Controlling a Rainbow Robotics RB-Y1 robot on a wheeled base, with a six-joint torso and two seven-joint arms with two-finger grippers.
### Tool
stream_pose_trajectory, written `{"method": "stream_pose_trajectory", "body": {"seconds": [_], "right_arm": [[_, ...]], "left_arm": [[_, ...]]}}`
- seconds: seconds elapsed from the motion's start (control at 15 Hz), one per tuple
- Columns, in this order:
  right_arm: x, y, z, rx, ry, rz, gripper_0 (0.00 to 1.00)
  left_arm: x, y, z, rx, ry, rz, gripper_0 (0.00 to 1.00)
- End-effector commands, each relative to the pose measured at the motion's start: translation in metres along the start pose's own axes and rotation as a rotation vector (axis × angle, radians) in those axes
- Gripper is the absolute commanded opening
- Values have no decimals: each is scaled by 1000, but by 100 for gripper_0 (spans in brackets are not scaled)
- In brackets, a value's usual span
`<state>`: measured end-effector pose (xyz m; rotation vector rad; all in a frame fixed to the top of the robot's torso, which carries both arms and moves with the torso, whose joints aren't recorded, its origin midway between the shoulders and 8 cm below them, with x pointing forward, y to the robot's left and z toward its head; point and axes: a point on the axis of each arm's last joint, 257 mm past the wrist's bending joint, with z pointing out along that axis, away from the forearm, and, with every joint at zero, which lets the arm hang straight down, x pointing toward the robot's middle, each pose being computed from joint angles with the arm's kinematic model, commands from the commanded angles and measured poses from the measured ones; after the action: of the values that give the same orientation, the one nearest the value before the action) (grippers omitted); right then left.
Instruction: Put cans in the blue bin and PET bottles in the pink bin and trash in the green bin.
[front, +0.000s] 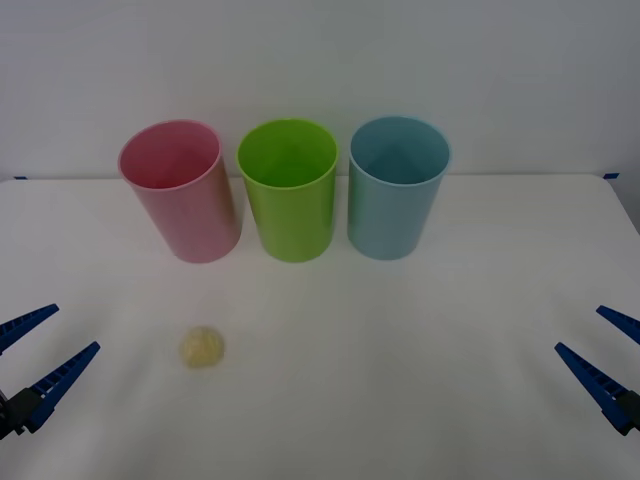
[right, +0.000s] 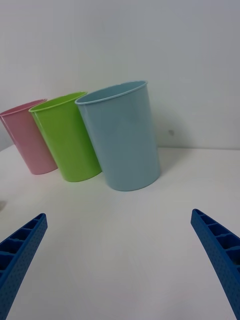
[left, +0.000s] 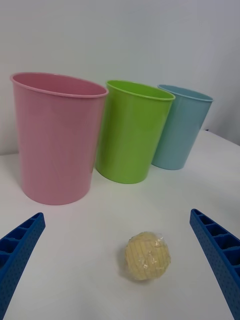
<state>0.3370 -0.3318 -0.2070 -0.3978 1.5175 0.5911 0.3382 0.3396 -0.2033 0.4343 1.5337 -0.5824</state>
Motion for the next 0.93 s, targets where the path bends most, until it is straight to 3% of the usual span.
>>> {"method": "stream_pose_trajectory", "body": {"seconds": [0.07, 0.93], "right_arm": [[0, 0, 0, 0, 0, 0, 100], [0, 0, 0, 0, 0, 0, 100]], "left_arm": [[0, 0, 0, 0, 0, 0, 100], [0, 0, 0, 0, 0, 0, 100]]}}
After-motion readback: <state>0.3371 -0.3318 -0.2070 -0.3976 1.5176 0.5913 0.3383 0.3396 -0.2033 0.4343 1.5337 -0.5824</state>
